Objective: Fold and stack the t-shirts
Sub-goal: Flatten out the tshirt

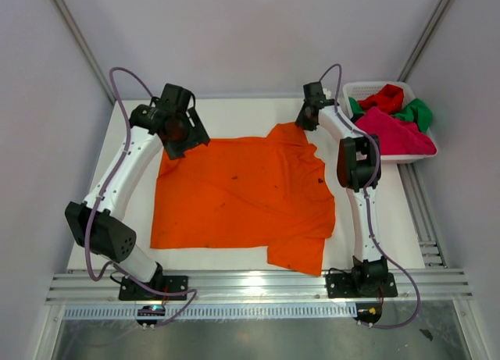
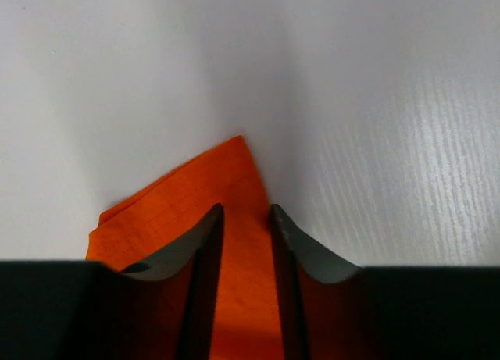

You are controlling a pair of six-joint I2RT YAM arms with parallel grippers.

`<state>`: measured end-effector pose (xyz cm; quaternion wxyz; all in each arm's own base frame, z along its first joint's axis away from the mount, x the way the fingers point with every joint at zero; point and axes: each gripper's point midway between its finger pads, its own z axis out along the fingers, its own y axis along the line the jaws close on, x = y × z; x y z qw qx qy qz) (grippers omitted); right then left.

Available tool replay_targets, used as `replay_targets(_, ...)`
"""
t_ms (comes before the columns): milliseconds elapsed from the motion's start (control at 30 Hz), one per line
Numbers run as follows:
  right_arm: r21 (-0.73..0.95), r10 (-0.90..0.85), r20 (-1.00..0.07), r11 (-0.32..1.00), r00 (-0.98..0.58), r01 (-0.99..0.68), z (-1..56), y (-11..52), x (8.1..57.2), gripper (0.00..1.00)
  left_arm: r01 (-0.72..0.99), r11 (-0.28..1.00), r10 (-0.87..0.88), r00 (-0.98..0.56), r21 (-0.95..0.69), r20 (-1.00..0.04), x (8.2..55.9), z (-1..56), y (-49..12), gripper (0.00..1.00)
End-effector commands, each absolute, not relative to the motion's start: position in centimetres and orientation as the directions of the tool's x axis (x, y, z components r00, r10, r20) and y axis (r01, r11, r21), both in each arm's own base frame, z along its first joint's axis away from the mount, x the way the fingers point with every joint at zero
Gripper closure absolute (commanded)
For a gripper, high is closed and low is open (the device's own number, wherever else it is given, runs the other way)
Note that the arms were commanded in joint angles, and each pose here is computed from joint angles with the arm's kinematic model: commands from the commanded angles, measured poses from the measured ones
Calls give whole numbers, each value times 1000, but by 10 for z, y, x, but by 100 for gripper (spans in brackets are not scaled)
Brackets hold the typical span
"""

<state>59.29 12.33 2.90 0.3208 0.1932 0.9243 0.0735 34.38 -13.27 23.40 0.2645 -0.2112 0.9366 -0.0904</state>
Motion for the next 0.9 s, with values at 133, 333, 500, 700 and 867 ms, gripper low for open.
replay_targets(133,293,399,-513,914,-760,282,9,138,589,88,-335,889,-455,-733,-313,-506,343,259,-130,25)
replay_targets(333,293,388,-513,918,-766,268,11,140,587,97,-338,886,-460,-729,-317,-508,343,259,-130,25)
replay_targets(500,306,383,-536,919,-753,249,23,140,585,97,-364,886,-462,-733,-287,-499,344,238,-127,26)
replay_targets(700,283,344,-567,935,-748,215,37,135,579,97,-477,872,-476,-778,-107,-410,342,173,-113,26)
replay_targets(867,270,317,-596,944,-738,188,53,131,568,97,-523,852,-459,-769,25,-445,366,156,-99,27)
